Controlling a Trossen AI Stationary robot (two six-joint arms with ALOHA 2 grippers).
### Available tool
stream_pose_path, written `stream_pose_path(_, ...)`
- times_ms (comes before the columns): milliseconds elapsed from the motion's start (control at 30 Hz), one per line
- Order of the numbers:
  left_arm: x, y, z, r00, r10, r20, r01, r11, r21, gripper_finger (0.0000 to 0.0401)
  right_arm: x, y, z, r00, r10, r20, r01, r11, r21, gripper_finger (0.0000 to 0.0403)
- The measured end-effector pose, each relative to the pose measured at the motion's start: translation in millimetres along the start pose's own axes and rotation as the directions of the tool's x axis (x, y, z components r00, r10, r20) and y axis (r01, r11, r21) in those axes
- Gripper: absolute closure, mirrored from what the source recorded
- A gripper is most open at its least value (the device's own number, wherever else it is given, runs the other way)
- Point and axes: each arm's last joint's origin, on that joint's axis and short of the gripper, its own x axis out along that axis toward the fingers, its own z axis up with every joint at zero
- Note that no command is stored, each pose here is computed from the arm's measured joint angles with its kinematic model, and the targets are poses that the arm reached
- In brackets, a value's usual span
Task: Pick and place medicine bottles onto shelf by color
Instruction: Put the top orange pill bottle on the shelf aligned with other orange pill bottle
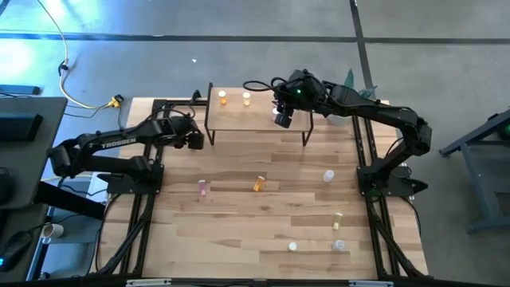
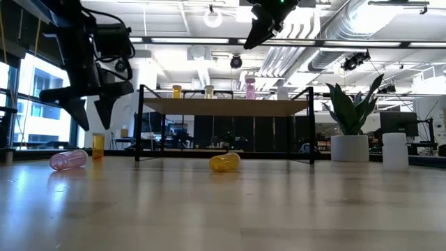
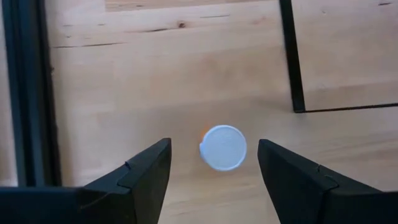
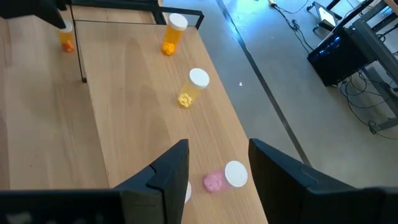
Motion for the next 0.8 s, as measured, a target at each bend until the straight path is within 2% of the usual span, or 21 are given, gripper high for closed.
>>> stream_pose_path(800, 24.2, -12.1, 0.8, 0.997, 0.049, -0.057, -0.048, 0.999, 0.018, 0.0174, 0.0, 0.0, 0.0, 1.0, -0.001, 0.0, 0.001, 1.0, 0.022, 0.0245)
